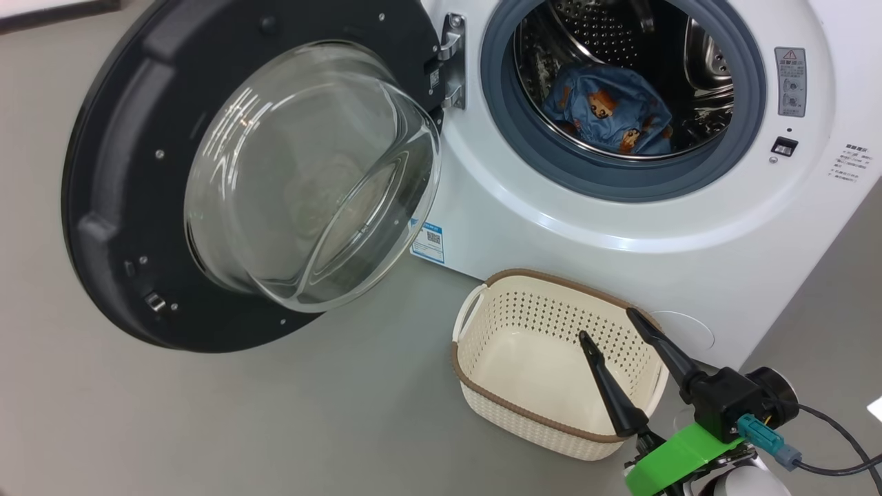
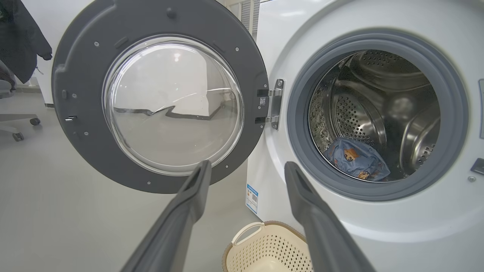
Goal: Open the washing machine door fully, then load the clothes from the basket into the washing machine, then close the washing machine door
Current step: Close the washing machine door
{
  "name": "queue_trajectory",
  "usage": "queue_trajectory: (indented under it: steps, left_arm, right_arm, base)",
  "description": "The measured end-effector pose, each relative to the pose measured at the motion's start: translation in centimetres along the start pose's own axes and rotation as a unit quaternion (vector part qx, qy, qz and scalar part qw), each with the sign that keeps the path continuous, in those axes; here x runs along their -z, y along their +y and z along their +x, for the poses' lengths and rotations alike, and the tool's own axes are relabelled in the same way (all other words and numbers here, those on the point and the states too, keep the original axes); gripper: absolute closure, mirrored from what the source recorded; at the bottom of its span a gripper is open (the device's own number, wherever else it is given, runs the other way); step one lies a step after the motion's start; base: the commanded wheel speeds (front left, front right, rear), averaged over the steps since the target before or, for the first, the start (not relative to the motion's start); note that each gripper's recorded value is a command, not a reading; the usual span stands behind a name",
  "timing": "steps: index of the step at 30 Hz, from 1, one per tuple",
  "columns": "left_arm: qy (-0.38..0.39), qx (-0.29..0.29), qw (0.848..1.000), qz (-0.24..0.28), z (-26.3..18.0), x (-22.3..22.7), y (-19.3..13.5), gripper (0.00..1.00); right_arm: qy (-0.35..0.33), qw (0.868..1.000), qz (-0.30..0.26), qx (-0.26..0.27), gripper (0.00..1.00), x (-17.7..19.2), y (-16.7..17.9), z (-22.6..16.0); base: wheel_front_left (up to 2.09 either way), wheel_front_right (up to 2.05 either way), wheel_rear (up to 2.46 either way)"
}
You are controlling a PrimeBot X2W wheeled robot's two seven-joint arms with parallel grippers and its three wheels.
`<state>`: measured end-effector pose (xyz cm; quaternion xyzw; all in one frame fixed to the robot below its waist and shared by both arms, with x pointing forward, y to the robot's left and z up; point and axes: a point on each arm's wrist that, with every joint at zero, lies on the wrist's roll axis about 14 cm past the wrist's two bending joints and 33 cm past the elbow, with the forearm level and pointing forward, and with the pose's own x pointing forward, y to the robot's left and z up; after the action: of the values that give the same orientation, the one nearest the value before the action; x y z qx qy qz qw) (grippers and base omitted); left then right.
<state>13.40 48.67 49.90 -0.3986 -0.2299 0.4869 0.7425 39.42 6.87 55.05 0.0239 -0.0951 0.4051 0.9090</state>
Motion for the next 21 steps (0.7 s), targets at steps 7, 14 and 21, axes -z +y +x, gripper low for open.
queue_trajectory:
  steps: [7, 14, 21]
  left_arm:
    - [-0.001, -0.033, 0.995, -0.092, 4.6, -5.0, -0.3, 1.0]
    - [0.006, -0.059, 0.982, -0.177, 7.6, -8.1, -1.6, 1.0]
    - [0.004, -0.042, 0.978, -0.204, 9.7, -8.7, -4.4, 1.0]
  right_arm:
    - [0.002, 1.0, 0.0, 0.004, 0.0, 0.0, -0.1, -0.3]
    - [0.014, 1.0, 0.003, 0.007, 0.0, 0.9, -0.3, -1.0]
    - [0.028, 0.999, 0.007, 0.014, 0.0, 2.1, -1.1, -1.6]
  base:
    - [0.0, 0.0, 0.0]
    - [0.0, 0.0, 0.0]
    - [0.0, 0.0, 0.0]
